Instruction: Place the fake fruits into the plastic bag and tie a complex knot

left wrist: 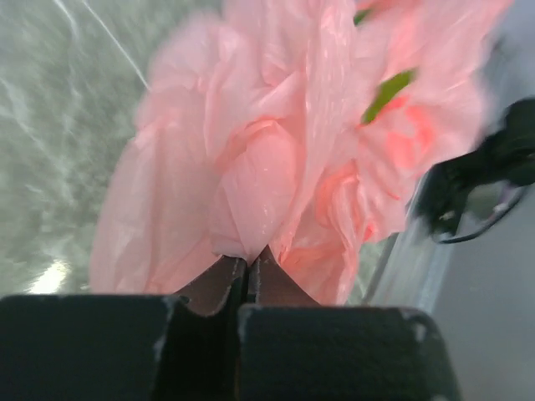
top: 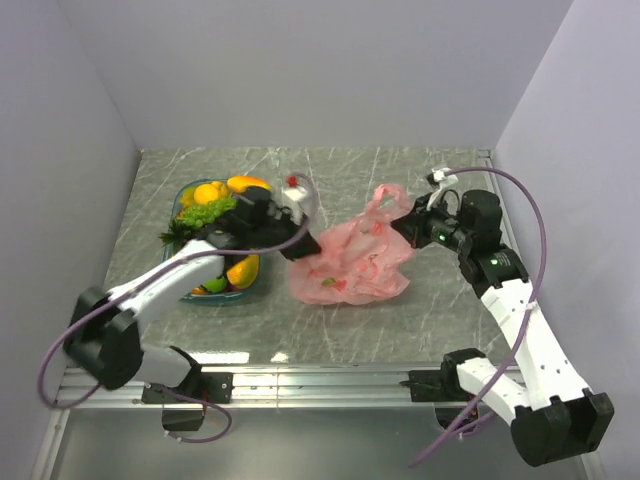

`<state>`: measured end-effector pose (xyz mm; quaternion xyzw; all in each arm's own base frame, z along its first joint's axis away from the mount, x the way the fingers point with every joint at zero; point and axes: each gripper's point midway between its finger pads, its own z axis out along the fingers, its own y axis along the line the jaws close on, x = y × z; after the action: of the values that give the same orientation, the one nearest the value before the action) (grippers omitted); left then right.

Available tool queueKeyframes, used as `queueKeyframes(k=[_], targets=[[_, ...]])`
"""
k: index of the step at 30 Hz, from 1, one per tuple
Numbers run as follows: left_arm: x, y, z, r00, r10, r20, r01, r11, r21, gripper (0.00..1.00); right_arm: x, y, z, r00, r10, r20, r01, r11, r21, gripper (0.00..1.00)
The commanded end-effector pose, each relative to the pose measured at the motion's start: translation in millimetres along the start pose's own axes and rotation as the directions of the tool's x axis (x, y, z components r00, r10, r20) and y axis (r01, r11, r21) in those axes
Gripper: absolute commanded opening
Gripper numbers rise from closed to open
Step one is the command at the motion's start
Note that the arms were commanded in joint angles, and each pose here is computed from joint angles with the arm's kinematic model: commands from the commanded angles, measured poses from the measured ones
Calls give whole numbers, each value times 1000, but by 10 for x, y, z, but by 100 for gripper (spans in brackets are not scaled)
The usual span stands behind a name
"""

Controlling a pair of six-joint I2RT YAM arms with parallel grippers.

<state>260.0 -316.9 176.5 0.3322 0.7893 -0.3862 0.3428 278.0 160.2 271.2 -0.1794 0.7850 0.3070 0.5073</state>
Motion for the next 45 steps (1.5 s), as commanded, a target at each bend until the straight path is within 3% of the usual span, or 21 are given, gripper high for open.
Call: queueKeyframes(k=[1, 6, 10, 13, 14, 15, 18, 20, 21, 22, 26, 30, 33, 35, 41, 45], targets=[[-598, -103, -669, 975, 17, 223, -38, 995, 88, 0, 174, -547, -135, 996, -81, -42, 87, 984, 158, 0], [-411, -58, -1017, 969, -130, 210, 91, 978, 186, 0, 311, -1103, -197, 993, -58, -105, 83, 964, 253, 0], [-321, -162, -896, 946, -284, 157, 229, 927, 297, 0, 165, -1049, -91, 995, -35, -96, 51, 983, 174, 0], [-399, -237, -706, 941, -310, 137, 249, 907, 341, 0, 143, -846, 17, 994, 10, -110, -4, 999, 48, 0], [-446, -200, -601, 936, -328, 126, 270, 902, 337, 0, 76, -791, 37, 993, 6, -116, -3, 1000, 21, 9], [-454, -226, -526, 932, -346, 109, 291, 892, 345, 0, 160, -766, 87, 986, 50, -159, -51, 999, -1, 40], [-478, -87, -349, 860, -502, 87, 451, 830, 328, 0, 145, -843, 113, 974, 115, -195, -108, 993, 42, 77], [-408, 28, -261, 796, -600, 76, 557, 777, 292, 0, 246, -948, 20, 959, 147, -242, -122, 986, 116, 85], [-448, 63, -247, 782, -613, 109, 565, 772, 291, 0, 328, -967, -39, 948, 171, -268, -136, 980, 146, 94], [-377, 107, -222, 735, -670, 103, 625, 729, 278, 0, 406, -1057, -107, 942, 186, -279, -135, 972, 194, 95], [-312, 206, -191, 651, -745, 146, 699, 663, 267, 0, 592, -1134, -360, 930, 227, -289, -146, 950, 277, 96], [-205, 286, -103, 606, -781, 150, 745, 624, 236, 0, 756, -1080, -402, 898, 315, -308, -228, 930, 288, 98], [-143, 352, -38, 571, -807, 152, 776, 590, 222, 1, 868, -911, -341, 862, 381, -334, -323, 921, 216, 98], [-134, 404, 5, 557, -815, 162, 786, 580, 214, 1, 995, -882, -302, 846, 417, -333, -364, 907, 212, 99], [-107, 397, 138, 547, -824, 146, 794, 566, 221, 4, 1150, -865, 34, 892, 333, -306, -289, 940, 182, 100], [-60, 383, 177, 592, -795, 130, 771, 606, 197, 8, 1238, -914, 273, 907, 274, -320, -221, 956, 191, 100]])
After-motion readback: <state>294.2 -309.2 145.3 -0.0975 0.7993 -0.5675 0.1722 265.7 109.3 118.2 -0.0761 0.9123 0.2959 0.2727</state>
